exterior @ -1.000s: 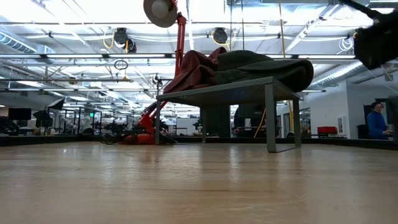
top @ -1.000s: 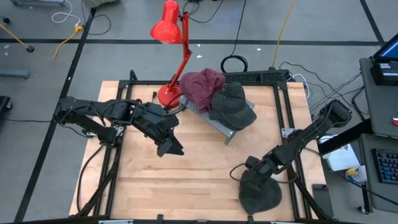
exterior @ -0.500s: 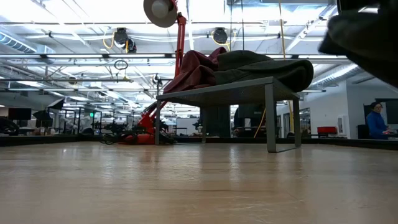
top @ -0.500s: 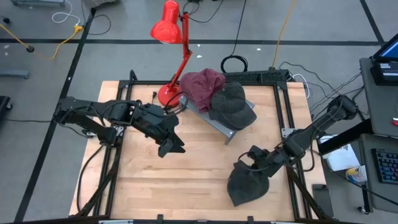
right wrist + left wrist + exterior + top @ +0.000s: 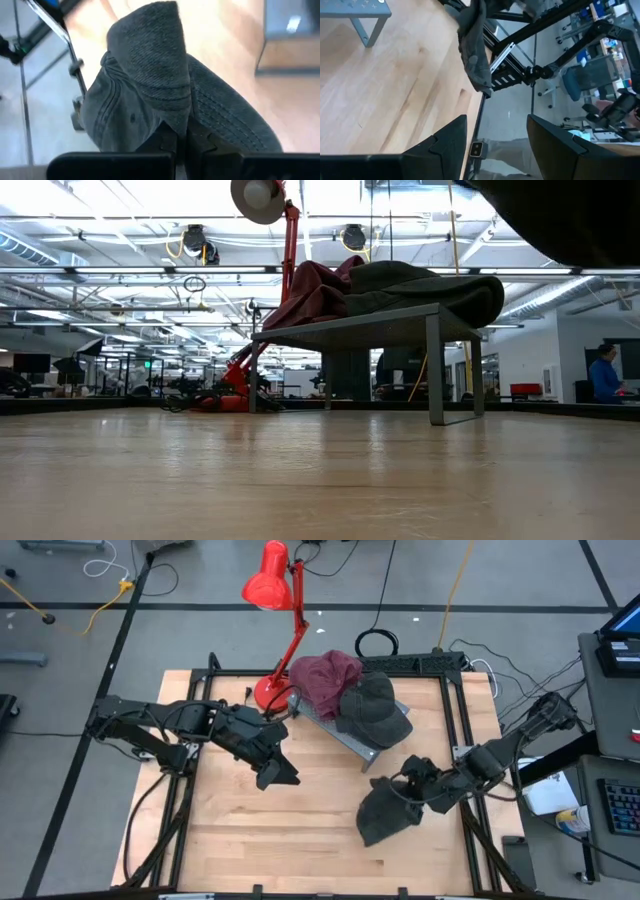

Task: Pick & Place hat
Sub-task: Stack the black cap on top of the black cap on the shelf

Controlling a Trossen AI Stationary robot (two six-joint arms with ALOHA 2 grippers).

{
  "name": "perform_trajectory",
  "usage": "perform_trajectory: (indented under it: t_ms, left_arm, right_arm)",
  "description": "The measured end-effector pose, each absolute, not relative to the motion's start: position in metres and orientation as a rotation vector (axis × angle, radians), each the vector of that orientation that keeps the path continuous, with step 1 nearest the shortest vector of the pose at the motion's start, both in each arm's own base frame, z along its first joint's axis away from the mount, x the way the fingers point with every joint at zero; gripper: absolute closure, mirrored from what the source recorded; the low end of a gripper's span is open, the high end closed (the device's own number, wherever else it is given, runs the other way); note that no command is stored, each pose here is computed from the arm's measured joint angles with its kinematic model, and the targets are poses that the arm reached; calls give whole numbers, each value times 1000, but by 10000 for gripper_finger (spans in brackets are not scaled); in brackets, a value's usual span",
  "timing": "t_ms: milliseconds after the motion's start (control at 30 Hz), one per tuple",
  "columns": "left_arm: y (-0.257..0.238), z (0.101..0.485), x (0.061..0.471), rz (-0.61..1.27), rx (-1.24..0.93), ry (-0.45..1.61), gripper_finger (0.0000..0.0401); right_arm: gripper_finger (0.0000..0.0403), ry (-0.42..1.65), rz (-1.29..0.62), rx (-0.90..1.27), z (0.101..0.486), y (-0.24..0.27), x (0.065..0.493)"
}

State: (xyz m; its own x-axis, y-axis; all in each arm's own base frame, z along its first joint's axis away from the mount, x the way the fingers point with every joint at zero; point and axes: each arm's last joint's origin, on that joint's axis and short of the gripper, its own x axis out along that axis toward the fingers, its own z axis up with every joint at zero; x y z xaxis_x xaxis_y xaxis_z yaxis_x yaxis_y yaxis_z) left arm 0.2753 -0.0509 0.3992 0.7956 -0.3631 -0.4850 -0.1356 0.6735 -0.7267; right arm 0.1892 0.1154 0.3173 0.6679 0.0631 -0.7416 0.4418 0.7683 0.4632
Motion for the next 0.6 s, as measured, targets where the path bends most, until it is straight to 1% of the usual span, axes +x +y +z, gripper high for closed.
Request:
perform_trajectory:
  t_ms: [200, 400, 467, 600]
  left_arm:
    - [-52, 403, 277, -160, -842, 616, 189]
    - [-55, 408, 279, -196, -838, 565, 189]
    - [-56, 409, 279, -187, -833, 546, 189]
    - [-60, 409, 279, -142, -817, 527, 189]
  right_arm:
    - [402, 684, -275, 641, 345, 104, 197]
    - [403, 606, -299, 648, 362, 91, 203]
    - [403, 572, -283, 651, 367, 89, 206]
    - [403, 494, -184, 665, 378, 90, 215]
